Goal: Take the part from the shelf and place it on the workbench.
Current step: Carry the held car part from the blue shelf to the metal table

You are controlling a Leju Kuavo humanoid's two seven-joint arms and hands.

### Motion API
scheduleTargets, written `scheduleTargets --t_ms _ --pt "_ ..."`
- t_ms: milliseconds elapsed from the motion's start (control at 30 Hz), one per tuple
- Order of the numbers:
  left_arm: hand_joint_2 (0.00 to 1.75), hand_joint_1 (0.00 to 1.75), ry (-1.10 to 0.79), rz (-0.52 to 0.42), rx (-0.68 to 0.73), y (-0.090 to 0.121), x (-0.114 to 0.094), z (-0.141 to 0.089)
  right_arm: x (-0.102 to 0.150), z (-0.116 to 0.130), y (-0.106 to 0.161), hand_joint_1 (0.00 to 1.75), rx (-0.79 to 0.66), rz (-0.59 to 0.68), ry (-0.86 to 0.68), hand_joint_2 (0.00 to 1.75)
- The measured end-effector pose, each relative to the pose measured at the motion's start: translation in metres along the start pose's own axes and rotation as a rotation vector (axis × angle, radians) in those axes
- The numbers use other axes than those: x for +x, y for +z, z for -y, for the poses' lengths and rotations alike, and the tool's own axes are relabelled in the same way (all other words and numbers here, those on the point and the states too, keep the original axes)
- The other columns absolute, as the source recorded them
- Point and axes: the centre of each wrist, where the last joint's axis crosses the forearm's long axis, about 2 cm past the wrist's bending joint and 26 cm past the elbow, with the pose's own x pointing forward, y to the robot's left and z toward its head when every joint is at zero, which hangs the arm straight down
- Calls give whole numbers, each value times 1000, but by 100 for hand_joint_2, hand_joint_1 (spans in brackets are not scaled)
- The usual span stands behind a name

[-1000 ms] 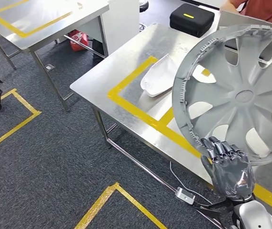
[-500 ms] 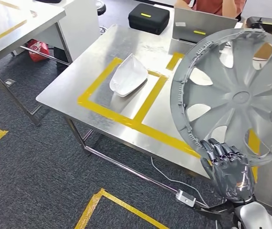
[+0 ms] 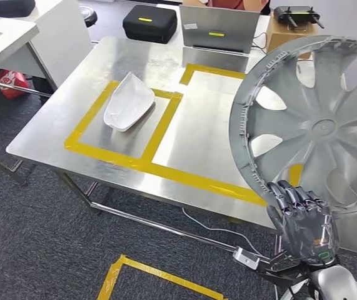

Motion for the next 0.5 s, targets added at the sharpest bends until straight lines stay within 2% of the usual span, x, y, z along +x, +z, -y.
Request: scheduleTargets --t_ms 200,500 --pt "175 0 5 18 1 0 8 -1 0 0 0 175 -2 -1 0 175" --pt "175 0 2 10 -10 1 5 5 0 0 0 175 0 -3 -1 175"
